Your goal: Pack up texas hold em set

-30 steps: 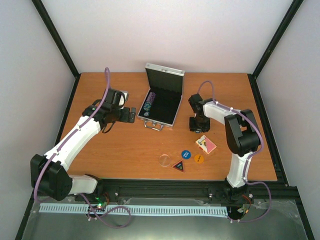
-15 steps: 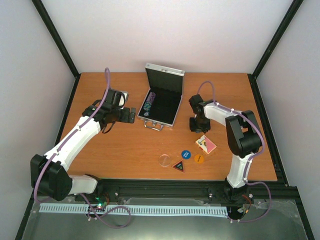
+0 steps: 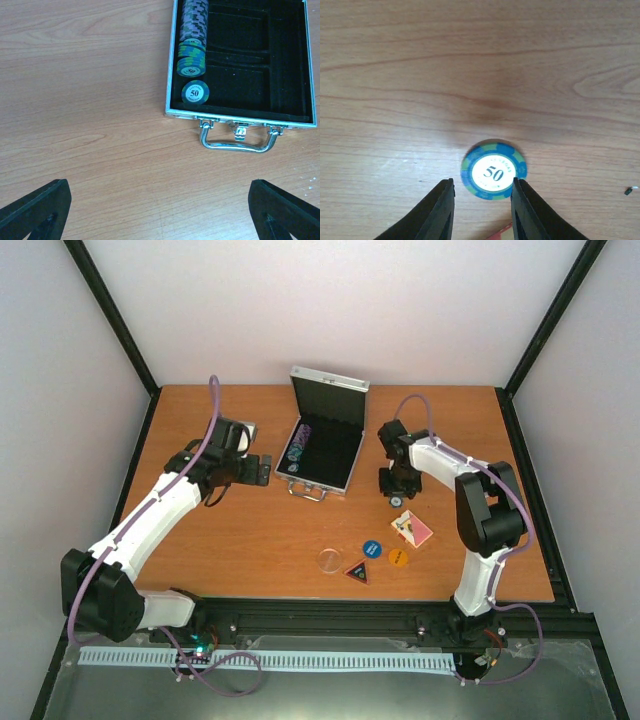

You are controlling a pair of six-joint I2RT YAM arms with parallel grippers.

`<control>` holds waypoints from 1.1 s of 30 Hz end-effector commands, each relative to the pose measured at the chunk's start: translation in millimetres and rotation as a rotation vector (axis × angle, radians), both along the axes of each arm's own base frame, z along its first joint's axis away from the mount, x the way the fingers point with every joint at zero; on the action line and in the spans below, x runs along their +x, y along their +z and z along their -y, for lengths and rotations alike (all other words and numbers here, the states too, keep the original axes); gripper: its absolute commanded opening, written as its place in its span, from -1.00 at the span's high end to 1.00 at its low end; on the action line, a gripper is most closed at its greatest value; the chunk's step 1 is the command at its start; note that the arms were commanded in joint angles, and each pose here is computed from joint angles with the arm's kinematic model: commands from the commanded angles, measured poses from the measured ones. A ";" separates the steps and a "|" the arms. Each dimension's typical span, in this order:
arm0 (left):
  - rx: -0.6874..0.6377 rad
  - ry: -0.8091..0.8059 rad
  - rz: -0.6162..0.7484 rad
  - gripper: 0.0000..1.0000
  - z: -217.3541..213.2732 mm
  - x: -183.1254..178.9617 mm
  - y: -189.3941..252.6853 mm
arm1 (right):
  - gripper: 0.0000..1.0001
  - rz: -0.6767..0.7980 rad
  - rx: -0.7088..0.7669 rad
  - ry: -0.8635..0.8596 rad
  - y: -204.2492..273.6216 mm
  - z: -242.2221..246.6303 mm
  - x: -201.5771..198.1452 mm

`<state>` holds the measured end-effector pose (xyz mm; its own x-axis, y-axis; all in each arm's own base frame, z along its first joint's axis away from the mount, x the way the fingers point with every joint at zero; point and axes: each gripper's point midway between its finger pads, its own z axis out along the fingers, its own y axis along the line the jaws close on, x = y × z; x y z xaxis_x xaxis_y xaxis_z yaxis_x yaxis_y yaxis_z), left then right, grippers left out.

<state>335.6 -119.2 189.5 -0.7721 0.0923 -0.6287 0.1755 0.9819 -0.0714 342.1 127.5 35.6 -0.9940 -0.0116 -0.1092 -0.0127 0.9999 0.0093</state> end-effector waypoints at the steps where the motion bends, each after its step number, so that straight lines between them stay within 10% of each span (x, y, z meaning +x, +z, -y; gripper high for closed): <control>1: -0.023 0.015 0.013 -0.99 -0.2 4.4 3.1 | 0.34 0.031 0.033 0.032 22.8 -15.7 2.0; 12: -0.023 0.013 0.009 -0.99 -0.8 1.9 3.1 | -0.83 -0.006 -0.057 -0.026 -2.3 2.2 2.0; 33: -0.005 0.015 -0.004 -0.99 -5.4 -5.1 2.3 | -0.29 -0.064 -0.009 -0.127 -38.9 5.1 -14.1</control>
<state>332.5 -119.6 186.2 -0.7807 0.0956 -0.6175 0.1801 0.9807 -0.0759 349.6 130.6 12.9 -0.9894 0.0856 -0.1173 0.0840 0.9963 0.0186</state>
